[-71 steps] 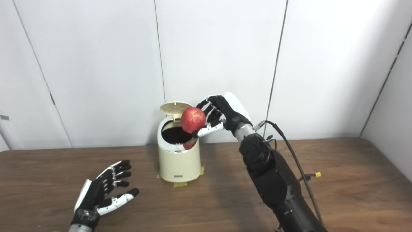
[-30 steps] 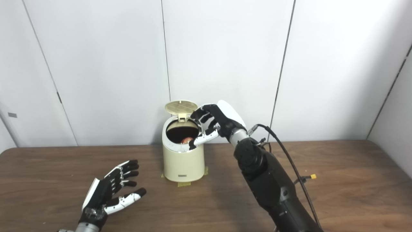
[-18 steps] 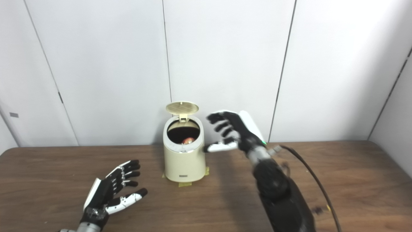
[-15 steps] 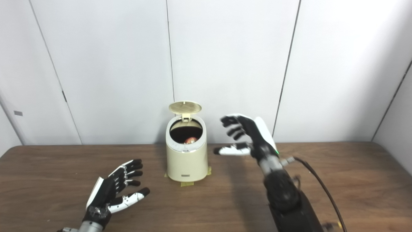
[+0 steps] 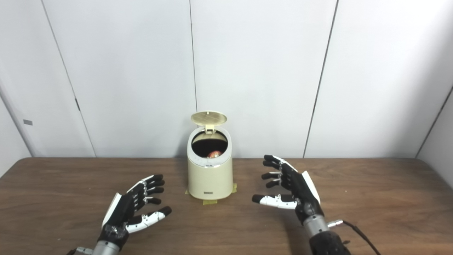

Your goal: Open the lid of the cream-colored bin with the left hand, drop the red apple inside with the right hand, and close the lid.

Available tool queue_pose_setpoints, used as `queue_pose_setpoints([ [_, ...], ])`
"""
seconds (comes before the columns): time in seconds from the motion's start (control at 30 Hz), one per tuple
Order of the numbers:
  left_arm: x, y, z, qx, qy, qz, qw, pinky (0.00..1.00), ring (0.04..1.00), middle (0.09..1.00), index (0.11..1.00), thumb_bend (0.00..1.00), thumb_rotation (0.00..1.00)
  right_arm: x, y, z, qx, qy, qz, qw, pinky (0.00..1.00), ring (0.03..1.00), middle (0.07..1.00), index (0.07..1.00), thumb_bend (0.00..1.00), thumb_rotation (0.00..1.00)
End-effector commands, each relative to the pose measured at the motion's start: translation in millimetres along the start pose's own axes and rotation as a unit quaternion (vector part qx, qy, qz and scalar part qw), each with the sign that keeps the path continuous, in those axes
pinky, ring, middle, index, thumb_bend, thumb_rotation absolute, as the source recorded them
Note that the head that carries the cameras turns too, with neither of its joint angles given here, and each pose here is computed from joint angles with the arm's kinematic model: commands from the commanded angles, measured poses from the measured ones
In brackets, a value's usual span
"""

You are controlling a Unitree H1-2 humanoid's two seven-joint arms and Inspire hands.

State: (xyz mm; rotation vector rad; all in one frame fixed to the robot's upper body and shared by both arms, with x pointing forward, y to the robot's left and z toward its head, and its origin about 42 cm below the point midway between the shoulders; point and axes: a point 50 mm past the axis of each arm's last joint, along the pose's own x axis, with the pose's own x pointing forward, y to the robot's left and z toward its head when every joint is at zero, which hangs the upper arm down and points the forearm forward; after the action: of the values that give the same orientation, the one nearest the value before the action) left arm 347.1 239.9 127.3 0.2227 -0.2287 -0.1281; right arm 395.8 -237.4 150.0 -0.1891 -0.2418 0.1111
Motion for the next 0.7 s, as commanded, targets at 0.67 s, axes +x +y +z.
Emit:
queue_pose_setpoints([
  [0.67, 95, 41, 144, 0.106, -0.147, -0.027, 0.983, 0.64, 0.856, 0.912, 0.911, 0.85, 0.3, -21, 19, 1, 0.057, -0.029, -0.031, 0.997, 0.6, 0.694, 0.806, 0.845, 0.83, 0.17],
])
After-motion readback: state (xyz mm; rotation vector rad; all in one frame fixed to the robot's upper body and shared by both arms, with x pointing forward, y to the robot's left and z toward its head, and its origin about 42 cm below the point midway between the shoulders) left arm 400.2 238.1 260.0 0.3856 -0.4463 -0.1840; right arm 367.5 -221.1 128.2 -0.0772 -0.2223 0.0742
